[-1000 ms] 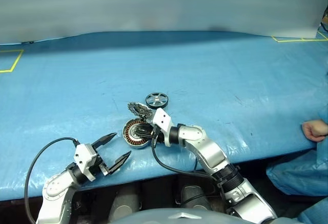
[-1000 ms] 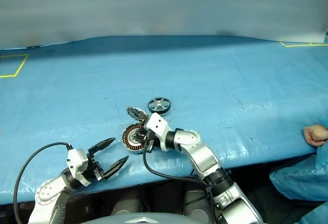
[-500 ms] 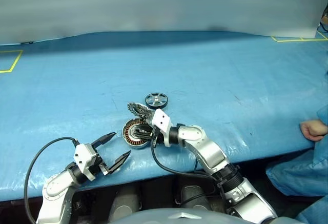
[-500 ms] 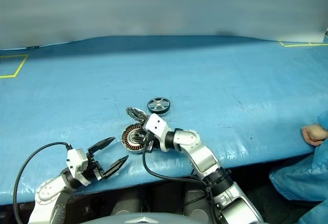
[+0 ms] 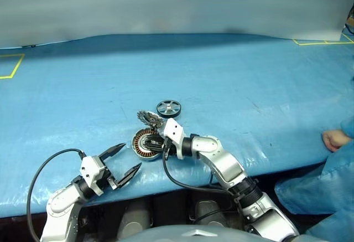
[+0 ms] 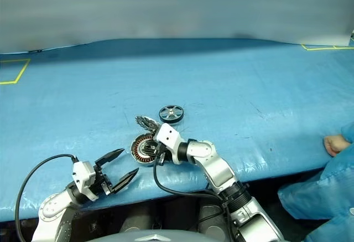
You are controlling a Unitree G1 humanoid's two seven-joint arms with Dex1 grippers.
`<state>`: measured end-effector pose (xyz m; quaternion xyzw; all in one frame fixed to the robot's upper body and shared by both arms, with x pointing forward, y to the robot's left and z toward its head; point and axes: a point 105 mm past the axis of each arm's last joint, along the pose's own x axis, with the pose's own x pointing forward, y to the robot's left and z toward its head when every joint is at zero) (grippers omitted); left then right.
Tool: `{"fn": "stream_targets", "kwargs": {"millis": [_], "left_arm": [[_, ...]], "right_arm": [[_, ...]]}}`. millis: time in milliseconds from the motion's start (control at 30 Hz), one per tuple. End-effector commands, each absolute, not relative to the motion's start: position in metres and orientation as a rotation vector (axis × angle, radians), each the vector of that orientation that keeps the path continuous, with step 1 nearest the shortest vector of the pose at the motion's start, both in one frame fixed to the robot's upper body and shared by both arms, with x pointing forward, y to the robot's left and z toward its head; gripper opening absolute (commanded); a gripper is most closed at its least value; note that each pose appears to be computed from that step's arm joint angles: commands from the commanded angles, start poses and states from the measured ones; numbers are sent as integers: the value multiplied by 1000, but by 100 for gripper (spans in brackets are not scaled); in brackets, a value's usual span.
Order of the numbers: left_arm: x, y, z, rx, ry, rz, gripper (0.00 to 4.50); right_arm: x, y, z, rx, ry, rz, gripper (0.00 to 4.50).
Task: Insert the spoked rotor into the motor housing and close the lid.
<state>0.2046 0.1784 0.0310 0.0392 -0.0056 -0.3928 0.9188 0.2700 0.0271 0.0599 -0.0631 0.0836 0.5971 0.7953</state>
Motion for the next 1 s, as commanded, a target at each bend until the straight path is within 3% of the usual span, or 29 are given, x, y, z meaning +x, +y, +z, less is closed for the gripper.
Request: {"fn": "stream_targets", "kwargs": {"millis": [33,333,467,500,1000], "left_arm": [[203,176,31,79,-27,-809,450],[202,174,29,72,-22,-811,450],[202,174,28,74,-20,-812,450],[202,174,28,77,-19,-811,450],[201,174,26,80,-12,-801,450]], "right_arm": [[276,30,75,-80,117,1263,140],[281,29,73,-76,125,1233,140],[279,29,72,-78,132,1241,14],[279,29,71,-78,133,1242,2],[276,23,41,-284,241,1234,2]]}}
